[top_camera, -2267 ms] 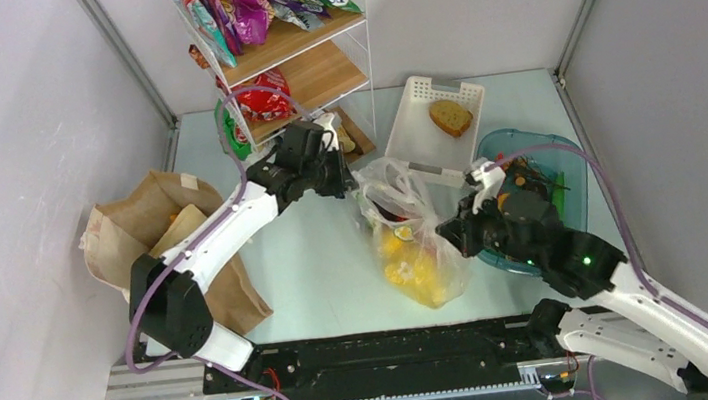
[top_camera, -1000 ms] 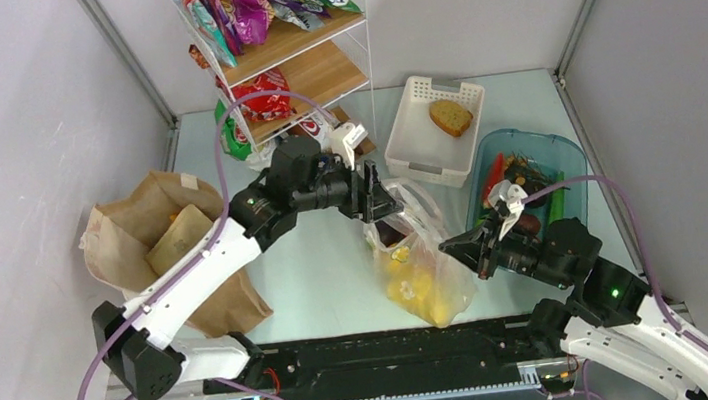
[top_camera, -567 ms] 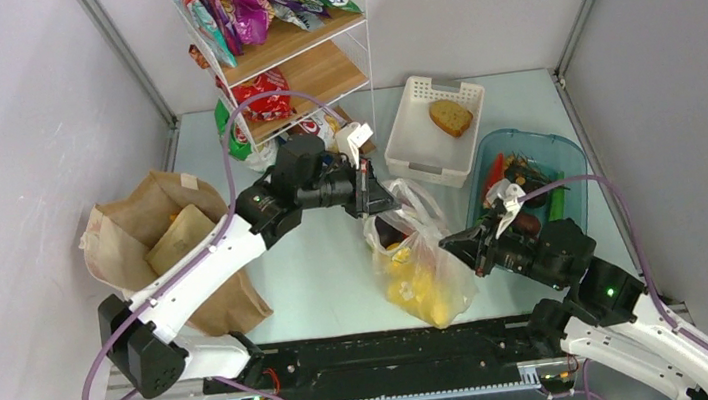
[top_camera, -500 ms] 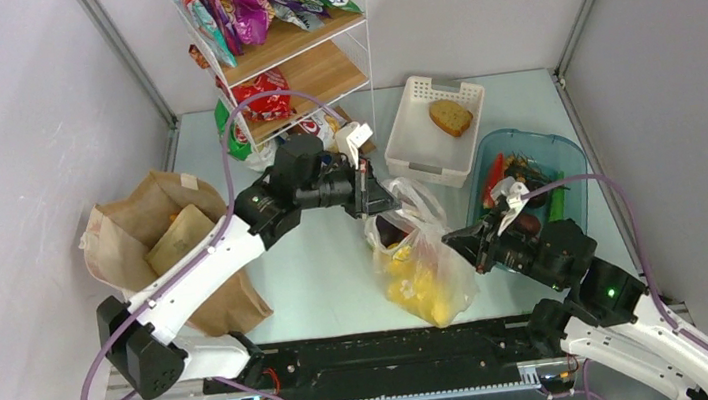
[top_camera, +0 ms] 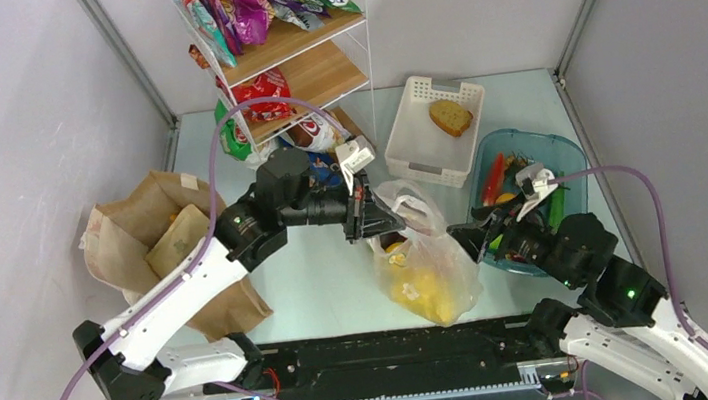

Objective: Untie the knot of the grocery bags and take out the mixed food

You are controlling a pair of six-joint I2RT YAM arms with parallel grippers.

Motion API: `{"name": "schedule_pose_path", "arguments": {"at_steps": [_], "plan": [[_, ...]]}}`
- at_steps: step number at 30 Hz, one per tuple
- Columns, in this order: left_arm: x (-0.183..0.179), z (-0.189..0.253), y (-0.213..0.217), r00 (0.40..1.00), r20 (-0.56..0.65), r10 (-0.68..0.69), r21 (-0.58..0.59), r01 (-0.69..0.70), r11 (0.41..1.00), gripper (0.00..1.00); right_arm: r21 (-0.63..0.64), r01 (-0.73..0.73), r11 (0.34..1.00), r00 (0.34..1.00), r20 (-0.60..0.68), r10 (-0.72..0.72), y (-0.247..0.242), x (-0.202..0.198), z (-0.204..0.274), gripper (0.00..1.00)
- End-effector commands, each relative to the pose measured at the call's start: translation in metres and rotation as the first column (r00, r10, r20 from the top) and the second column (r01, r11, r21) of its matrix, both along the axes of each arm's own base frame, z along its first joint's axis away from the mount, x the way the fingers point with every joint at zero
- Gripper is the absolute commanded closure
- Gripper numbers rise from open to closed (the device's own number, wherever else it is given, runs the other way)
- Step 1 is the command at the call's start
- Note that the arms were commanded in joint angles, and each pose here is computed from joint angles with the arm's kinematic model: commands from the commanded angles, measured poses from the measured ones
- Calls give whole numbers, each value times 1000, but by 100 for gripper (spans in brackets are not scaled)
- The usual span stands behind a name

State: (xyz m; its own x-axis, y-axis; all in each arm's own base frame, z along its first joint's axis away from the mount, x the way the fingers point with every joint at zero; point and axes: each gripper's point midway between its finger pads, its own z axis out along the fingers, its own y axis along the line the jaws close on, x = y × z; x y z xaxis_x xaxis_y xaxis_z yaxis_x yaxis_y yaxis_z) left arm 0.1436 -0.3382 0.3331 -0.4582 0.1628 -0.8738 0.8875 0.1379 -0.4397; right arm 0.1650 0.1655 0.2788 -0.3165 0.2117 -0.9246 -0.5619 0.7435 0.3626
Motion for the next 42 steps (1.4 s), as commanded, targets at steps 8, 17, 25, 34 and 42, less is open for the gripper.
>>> {"name": "schedule_pose_path", "arguments": {"at_steps": [8, 17, 25, 34, 42], "plan": [[-26, 12, -3, 989, 91, -115, -40, 119, 992, 100, 7, -246, 969, 959, 147, 242, 32, -22, 81, 13], [-32, 8, -7, 987, 86, -138, -33, 141, 989, 100, -106, -186, 977, 979, 62, 194, 47, 10, 52, 12], [-35, 5, -9, 985, 83, -153, -27, 156, 987, 100, -184, -94, 978, 980, 154, 123, 57, 36, 48, 15], [-31, -11, -17, 986, 44, -163, 4, 163, 987, 100, -71, -159, 985, 940, 294, 173, 80, 20, 72, 57], [-23, 10, 5, 977, 200, -77, -10, 81, 997, 10, 17, -167, 986, 932, 328, 152, 48, -6, 78, 100]]}}
